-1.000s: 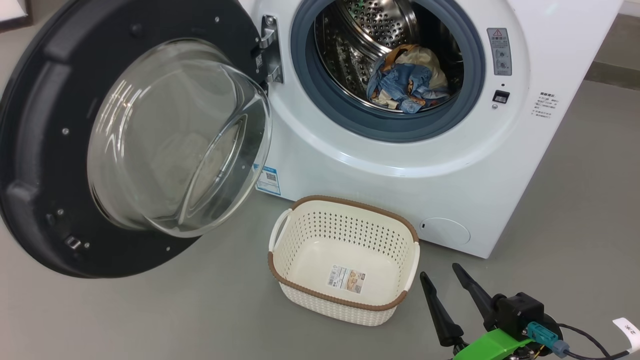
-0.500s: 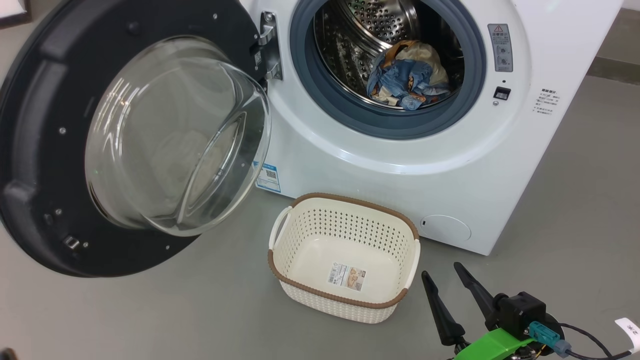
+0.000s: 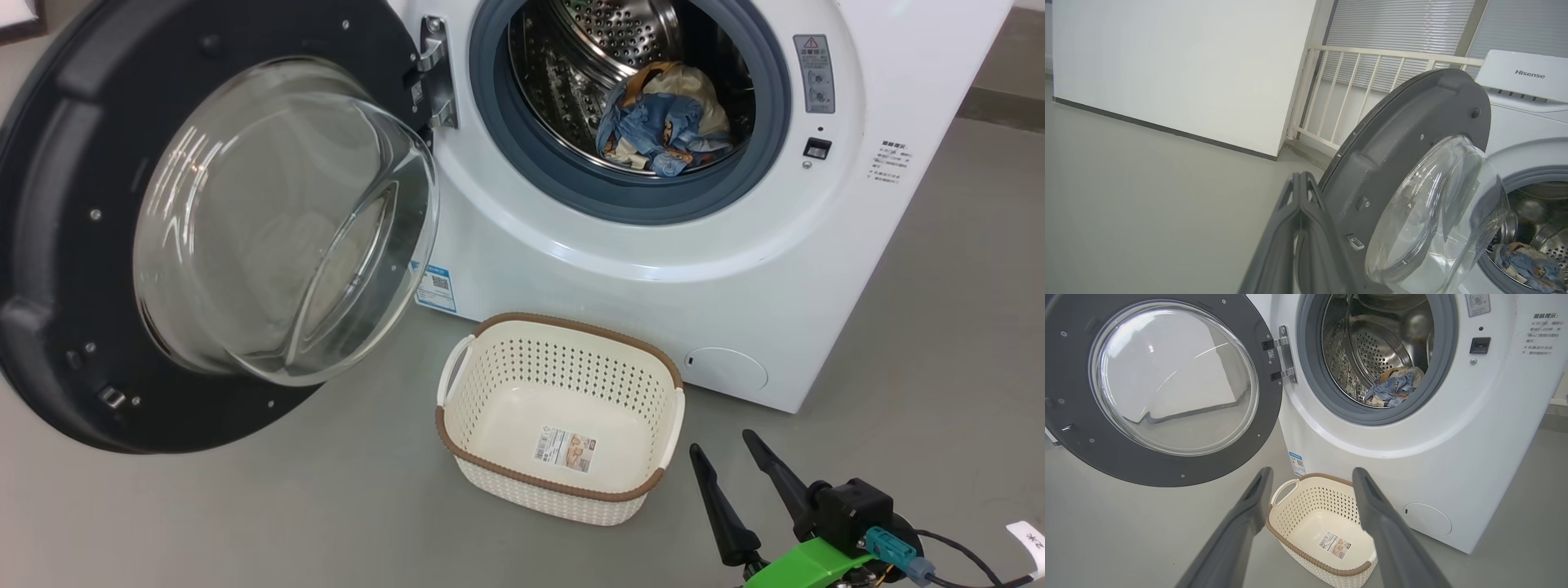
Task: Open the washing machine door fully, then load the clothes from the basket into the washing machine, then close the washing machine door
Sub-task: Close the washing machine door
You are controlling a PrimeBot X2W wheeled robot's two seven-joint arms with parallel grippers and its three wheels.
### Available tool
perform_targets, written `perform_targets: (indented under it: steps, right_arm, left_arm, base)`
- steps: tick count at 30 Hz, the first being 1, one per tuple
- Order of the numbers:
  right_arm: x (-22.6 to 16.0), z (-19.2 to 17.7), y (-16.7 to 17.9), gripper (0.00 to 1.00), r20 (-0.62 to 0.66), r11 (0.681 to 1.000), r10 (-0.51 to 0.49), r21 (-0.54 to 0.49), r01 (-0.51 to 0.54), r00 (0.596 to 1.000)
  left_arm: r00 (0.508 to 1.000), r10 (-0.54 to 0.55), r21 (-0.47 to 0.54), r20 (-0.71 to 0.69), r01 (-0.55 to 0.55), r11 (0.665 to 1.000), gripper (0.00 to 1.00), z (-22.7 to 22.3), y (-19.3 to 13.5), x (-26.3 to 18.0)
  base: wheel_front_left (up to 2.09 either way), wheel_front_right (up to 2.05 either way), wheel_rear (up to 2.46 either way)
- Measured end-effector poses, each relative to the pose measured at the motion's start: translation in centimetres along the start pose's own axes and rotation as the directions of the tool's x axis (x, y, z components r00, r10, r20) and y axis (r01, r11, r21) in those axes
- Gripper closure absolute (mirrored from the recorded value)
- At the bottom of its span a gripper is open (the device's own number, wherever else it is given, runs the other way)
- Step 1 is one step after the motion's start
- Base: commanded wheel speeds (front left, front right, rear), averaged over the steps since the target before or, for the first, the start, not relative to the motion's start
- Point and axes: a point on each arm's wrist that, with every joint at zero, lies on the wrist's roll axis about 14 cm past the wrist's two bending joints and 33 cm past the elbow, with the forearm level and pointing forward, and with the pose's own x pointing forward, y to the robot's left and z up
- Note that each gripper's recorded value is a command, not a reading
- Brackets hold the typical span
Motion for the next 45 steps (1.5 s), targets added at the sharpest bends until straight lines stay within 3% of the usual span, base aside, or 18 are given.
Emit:
perform_targets:
  steps: [9, 13, 23, 31, 37, 40, 45]
  right_arm:
    - [-0.1, -0.1, -0.5, 0.00, 0.000, 1.000, -0.014, 0.006, 0.014, 1.000]
    - [-0.3, -0.3, -0.9, 0.00, -0.004, 1.000, -0.026, 0.010, 0.026, 1.000]
    - [-0.7, -0.9, -2.2, 0.00, -0.016, 0.998, -0.059, 0.018, 0.059, 0.998]
    - [-0.7, -0.8, -2.9, 0.00, -0.014, 0.997, -0.070, 0.014, 0.070, 0.997]
    - [-0.7, -0.8, -3.8, 0.00, -0.014, 0.996, -0.086, 0.012, 0.086, 0.996]
    - [-0.8, -1.1, -4.2, 0.00, -0.022, 0.995, -0.095, 0.015, 0.096, 0.995]
    - [-0.8, -1.1, -5.1, 0.00, -0.025, 0.994, -0.113, 0.010, 0.113, 0.993]
  left_arm:
    - [0.999, 0.044, -0.201, -0.010, -0.045, 0.979, 1.00, 1.4, 1.2, 4.7]
    - [0.996, 0.065, -0.320, -0.055, -0.079, 0.944, 1.00, 0.9, 1.6, 6.3]
    - [0.984, 0.044, -0.613, -0.173, -0.143, 0.777, 1.00, 0.0, 1.0, 9.9]
    - [0.977, 0.018, -0.778, -0.213, -0.181, 0.602, 1.00, -0.4, 0.8, 11.6]
    - [0.964, -0.031, -0.793, -0.263, -0.198, 0.577, 1.00, -1.5, -0.6, 12.6]
    - [0.962, -0.041, -0.810, -0.271, -0.205, 0.549, 1.00, -1.9, -1.3, 13.1]
    - [0.949, -0.069, -0.804, -0.306, -0.220, 0.553, 1.00, -3.2, -2.5, 13.6]
  base:
    - [0.00, 0.00, 0.00]
    - [0.00, 0.00, 0.00]
    - [0.00, 0.00, 0.00]
    - [0.00, 0.00, 0.00]
    - [0.00, 0.00, 0.00]
    - [0.00, 0.00, 0.00]
    - [0.00, 0.00, 0.00]
